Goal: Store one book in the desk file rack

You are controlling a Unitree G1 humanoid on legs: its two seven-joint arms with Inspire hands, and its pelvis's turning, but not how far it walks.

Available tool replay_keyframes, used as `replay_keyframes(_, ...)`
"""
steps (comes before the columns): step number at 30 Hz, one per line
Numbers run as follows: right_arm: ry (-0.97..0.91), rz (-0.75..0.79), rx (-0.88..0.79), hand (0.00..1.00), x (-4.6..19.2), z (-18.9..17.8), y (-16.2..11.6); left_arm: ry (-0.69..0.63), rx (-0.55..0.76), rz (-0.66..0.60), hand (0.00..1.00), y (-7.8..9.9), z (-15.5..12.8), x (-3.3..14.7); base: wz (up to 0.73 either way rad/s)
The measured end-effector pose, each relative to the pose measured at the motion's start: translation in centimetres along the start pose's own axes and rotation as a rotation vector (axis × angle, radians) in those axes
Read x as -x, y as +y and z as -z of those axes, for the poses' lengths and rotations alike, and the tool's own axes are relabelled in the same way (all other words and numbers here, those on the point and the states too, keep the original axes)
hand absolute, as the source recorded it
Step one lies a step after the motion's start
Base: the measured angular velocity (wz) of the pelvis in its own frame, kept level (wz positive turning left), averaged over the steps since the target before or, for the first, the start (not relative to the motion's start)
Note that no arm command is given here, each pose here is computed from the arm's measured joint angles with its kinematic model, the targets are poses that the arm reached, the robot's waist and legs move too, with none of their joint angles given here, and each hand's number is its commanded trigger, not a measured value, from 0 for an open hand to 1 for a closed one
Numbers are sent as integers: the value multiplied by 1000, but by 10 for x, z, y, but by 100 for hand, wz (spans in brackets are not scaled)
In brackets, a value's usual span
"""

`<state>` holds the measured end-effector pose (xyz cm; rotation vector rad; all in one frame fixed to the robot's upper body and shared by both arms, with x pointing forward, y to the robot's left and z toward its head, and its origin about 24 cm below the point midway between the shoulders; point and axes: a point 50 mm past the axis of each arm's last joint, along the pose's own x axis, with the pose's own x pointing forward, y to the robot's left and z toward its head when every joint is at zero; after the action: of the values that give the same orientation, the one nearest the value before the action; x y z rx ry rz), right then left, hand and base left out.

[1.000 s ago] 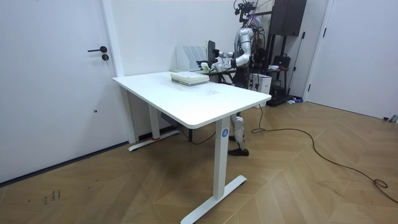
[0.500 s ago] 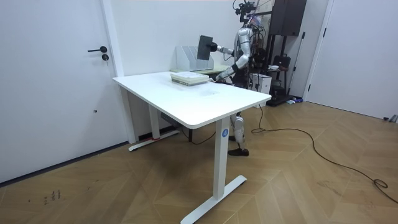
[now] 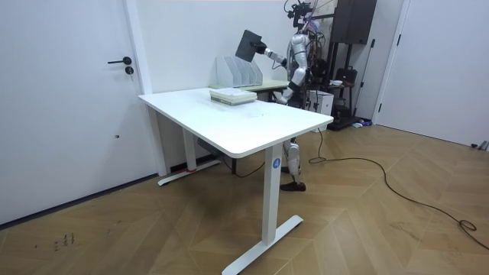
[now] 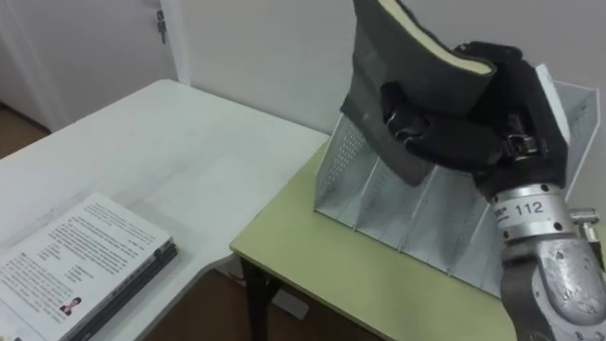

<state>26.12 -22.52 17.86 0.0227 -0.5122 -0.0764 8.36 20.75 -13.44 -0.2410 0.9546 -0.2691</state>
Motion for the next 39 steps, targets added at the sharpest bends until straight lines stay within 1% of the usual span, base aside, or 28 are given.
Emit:
replay_keyframes(4, -51, 83, 9, 100, -6, -8, -2, 46, 45, -84, 0, 8, 17, 4, 0)
replay_keyframes(6, -75, 128, 35, 100, -7, -11, -3, 79, 68, -127, 0, 12, 26, 7, 4)
replay_keyframes(10, -96, 194, 95, 100, -8, -13, -6, 116, 110, -176, 0, 15, 41, 12, 4)
replay_keyframes(12, -109, 254, 135, 100, -7, -14, -9, 107, 140, -191, 0, 15, 44, 13, 0)
replay_keyframes(13, -111, 271, 134, 100, -7, -15, -10, 106, 146, -198, 0, 16, 45, 14, 0)
replay_keyframes(15, -129, 352, 132, 100, -6, -18, -18, 102, 164, -217, 0, 19, 47, 16, -2)
replay_keyframes(18, -155, 429, 131, 100, -7, -23, -25, 100, 218, -251, 0, 19, 54, 18, 0)
replay_keyframes(21, -184, 492, 136, 100, -6, -27, -33, 97, 243, -271, 0, 20, 57, 20, 3)
replay_keyframes(30, -208, 592, 132, 100, -3, -29, -39, 98, 287, -320, 0, 23, 63, 23, -1)
replay_keyframes(39, -234, 655, 126, 100, 0, -31, -44, 103, 297, -348, 0, 25, 64, 24, 0)
